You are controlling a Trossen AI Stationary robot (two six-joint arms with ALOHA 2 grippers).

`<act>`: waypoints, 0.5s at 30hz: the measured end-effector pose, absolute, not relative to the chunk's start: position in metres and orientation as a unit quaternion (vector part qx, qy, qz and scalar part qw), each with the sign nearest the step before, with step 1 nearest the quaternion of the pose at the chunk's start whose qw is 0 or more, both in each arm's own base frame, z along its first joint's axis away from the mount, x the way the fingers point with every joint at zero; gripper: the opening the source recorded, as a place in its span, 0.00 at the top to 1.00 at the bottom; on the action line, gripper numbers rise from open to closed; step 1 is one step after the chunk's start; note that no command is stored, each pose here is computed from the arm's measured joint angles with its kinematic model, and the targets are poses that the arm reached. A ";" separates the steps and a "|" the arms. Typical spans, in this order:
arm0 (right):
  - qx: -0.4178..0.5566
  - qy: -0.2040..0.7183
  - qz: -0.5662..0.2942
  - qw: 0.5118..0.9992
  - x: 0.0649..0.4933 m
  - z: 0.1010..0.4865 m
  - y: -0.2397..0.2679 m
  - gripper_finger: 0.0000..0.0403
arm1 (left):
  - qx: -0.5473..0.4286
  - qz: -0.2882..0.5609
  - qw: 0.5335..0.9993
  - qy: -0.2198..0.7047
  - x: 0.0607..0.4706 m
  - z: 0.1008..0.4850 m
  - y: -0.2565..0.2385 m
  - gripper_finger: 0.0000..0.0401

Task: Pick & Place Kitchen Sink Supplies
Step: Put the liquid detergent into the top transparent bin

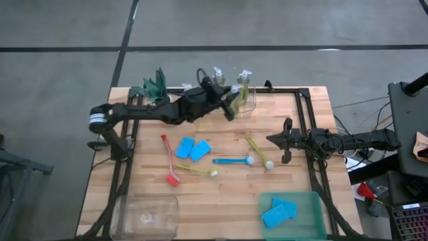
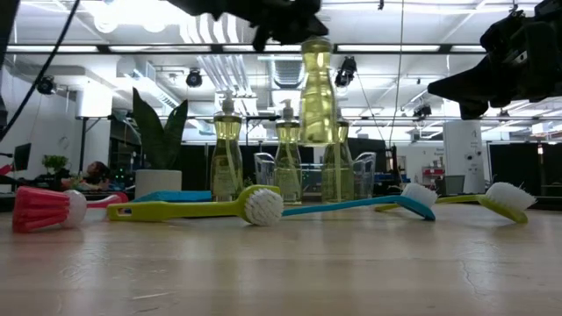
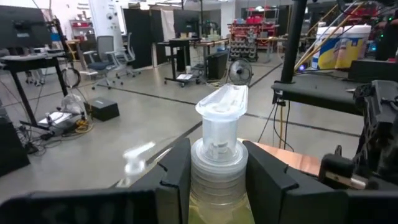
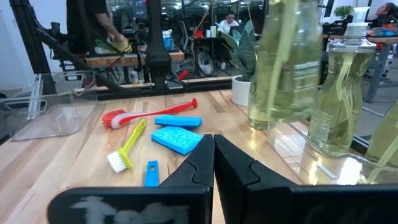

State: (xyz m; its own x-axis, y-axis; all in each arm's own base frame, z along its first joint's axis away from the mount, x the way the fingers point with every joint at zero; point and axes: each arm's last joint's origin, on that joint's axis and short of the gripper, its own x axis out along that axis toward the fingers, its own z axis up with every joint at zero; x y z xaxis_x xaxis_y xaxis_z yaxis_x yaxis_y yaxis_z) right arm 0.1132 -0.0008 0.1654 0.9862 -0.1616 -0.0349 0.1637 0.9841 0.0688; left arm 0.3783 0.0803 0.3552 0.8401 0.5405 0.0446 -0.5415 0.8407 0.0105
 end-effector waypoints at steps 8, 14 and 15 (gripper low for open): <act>0.036 0.015 -0.082 0.996 0.113 0.165 -0.001 0.98 | 0.034 0.288 0.957 0.013 0.421 0.362 0.099 0.74; 0.036 0.014 -0.082 0.996 0.113 0.165 -0.001 0.98 | 0.032 0.308 0.951 0.014 0.432 0.360 0.123 0.74; 0.036 0.015 -0.082 0.996 0.113 0.165 -0.001 0.98 | 0.028 0.310 0.950 0.007 0.431 0.360 0.127 0.74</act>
